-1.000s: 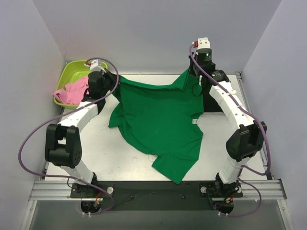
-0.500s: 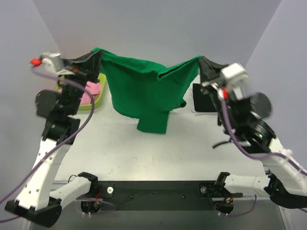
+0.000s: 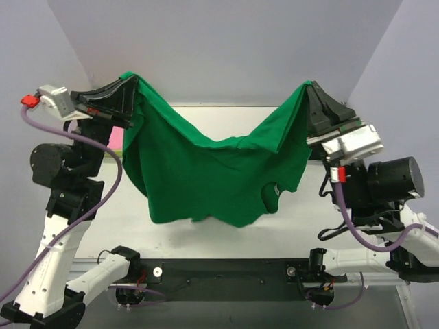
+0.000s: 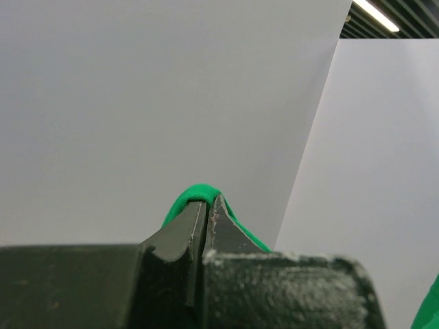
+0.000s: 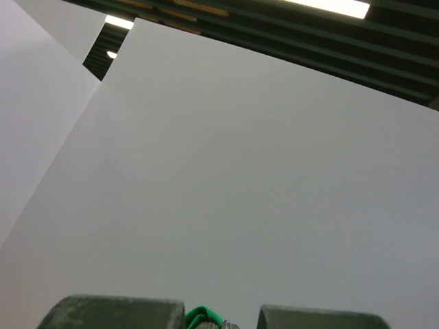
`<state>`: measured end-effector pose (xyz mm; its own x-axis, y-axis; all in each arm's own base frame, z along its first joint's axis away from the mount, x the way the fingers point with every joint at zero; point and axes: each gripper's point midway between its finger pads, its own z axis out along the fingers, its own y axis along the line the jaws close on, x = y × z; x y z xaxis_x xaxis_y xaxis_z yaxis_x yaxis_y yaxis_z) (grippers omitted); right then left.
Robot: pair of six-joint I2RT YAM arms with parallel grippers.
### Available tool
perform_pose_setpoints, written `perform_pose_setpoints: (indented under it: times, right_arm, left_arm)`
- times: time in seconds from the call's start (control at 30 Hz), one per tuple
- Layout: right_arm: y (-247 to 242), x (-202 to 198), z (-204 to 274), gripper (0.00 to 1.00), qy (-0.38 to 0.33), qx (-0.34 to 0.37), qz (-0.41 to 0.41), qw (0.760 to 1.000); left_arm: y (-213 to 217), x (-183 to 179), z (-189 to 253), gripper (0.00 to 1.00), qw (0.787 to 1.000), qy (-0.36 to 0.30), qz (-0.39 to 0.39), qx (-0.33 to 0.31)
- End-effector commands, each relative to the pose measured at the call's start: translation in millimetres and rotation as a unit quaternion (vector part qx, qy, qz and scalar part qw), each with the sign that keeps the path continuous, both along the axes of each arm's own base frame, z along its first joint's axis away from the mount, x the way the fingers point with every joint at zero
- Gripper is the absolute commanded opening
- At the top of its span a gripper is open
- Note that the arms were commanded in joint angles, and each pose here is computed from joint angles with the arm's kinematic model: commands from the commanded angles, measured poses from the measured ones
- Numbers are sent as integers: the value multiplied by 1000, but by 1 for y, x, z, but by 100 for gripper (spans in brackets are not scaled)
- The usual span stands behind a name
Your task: Fold and stack the t-shirts
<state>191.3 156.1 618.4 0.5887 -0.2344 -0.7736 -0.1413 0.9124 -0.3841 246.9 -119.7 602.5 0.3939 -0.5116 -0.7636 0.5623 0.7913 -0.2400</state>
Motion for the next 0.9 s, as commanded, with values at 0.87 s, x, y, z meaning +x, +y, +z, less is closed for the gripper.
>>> perform_pose_setpoints:
  times: [0.87]
  right_arm:
    - [-34,340,-298,0,396,102,-161,898]
  left_arm:
    - [-31,266,-388,0,902,421,96,-18]
